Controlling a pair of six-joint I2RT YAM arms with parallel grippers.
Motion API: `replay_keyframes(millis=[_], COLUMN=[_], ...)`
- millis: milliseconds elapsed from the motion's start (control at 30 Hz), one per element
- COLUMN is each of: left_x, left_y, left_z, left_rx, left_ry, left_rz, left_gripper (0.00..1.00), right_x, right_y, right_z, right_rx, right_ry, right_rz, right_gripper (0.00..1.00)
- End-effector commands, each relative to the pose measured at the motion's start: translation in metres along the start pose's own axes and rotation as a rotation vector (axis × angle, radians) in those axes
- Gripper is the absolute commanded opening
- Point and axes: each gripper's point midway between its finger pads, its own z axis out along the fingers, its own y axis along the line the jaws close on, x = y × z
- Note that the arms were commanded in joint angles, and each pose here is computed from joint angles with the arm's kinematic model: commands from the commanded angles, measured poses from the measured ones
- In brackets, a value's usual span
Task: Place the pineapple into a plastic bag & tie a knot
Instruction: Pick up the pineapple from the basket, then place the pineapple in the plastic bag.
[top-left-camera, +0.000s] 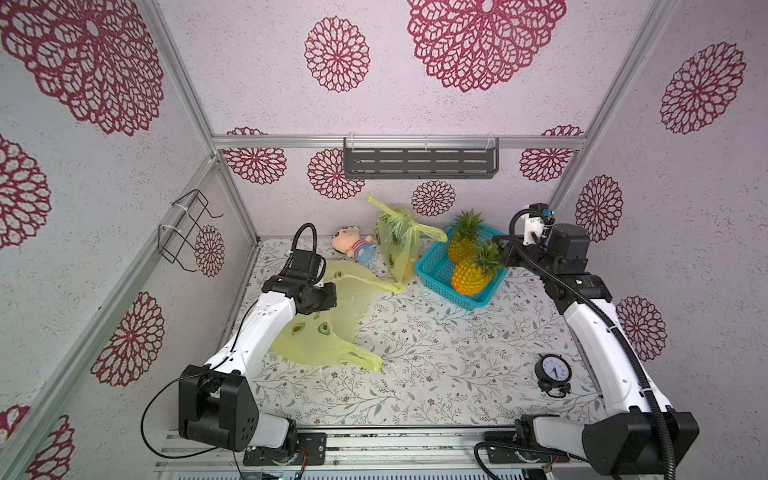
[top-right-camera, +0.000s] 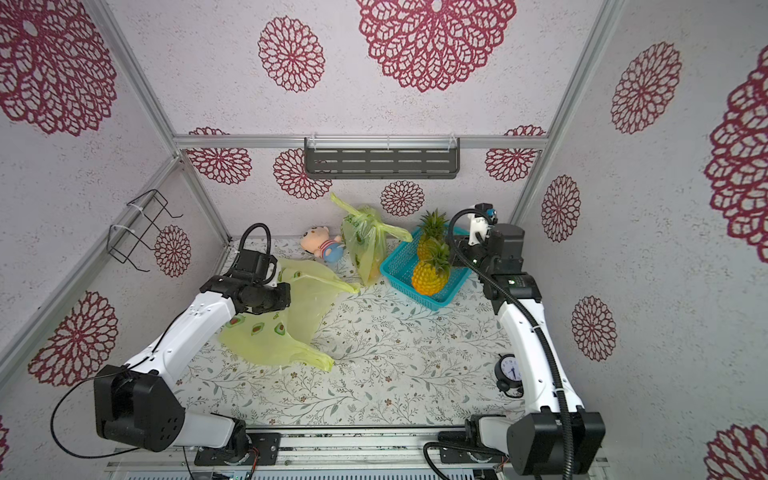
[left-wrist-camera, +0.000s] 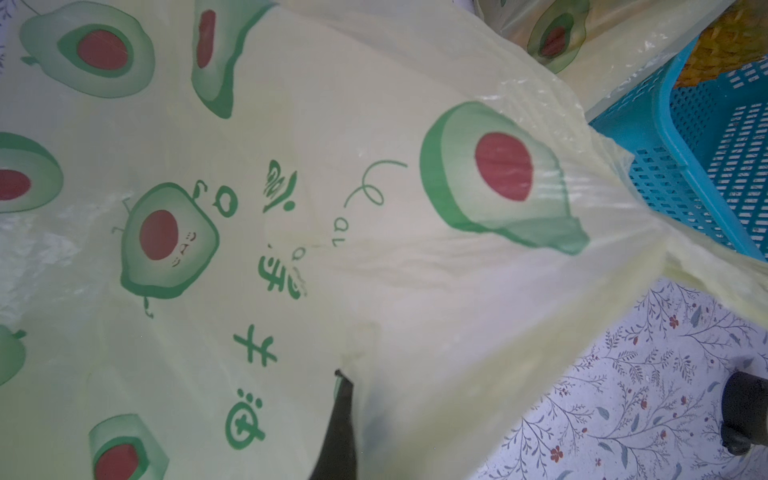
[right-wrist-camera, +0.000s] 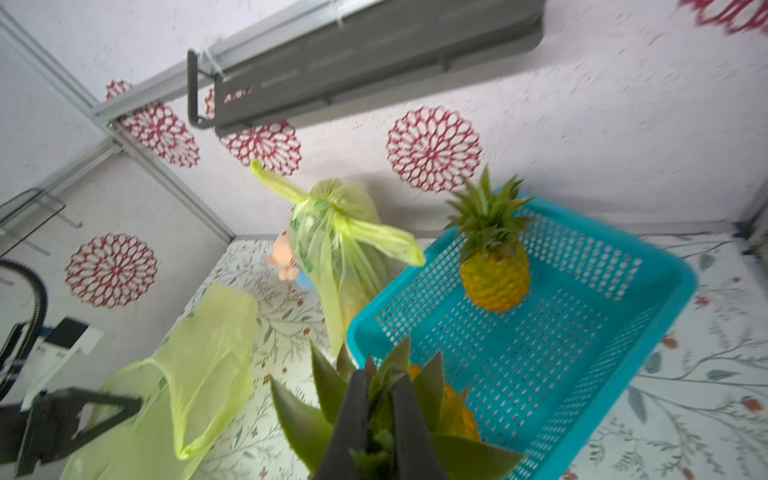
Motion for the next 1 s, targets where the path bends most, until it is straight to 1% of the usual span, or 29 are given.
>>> replay_keyframes(millis=[0,67,133,200,367,467,533,633,767,967], left_x=[-0.015,-0.020,-0.023,-0.026,-0.028,-0.028,-0.028,-0.027,-0.028,-0.033], left_y=[-0.008,-0.011,-0.013,-0.014,-0.015,-0.016,-0.018,-0.019,-0.024,-0.031], left_z=[0.001,0.003,0.004,0.005,0.007,0.008,0.008,0.005,-0.003,-0.019], left_rx=[0.036,0.046,0.053,0.055,0.057,0.066,0.077,0.086,0.107,0.145], left_ry=[-0.037,-0.045,-0.048,-0.048,-0.047,-0.045,-0.044,-0.044,-0.058,-0.090], left_rz=[0.000,-0.015,-0.028,-0.036,-0.043,-0.052,-0.055,-0.057,-0.070,-0.113], left_gripper=[0.00,0.00,0.00,0.00,0.00,0.00,0.00,0.00,0.00,0.00], right_x=[-0.015,0.007,0.027,0.040,0.056,0.055,0.047,0.031,0.025,0.015], right_y=[0.051,0.061,0.075,0.092,0.143,0.166,0.180,0.197,0.231,0.256], right_z=[-0.012,-0.004,0.004,0.008,0.011,0.012,0.010,0.013,0.014,0.022], right_rx=[-0.138,-0.150,-0.202,-0.264,-0.460,-0.530,-0.573,-0.582,-0.649,-0.691], right_ry=[-0.129,-0.130,-0.106,-0.096,-0.105,-0.138,-0.189,-0.266,-0.319,-0.392], right_rz=[-0.170,-0.201,-0.205,-0.198,-0.198,-0.188,-0.174,-0.126,-0.127,-0.120], right_gripper=[0.00,0.00,0.00,0.00,0.00,0.00,0.00,0.00,0.00,0.00])
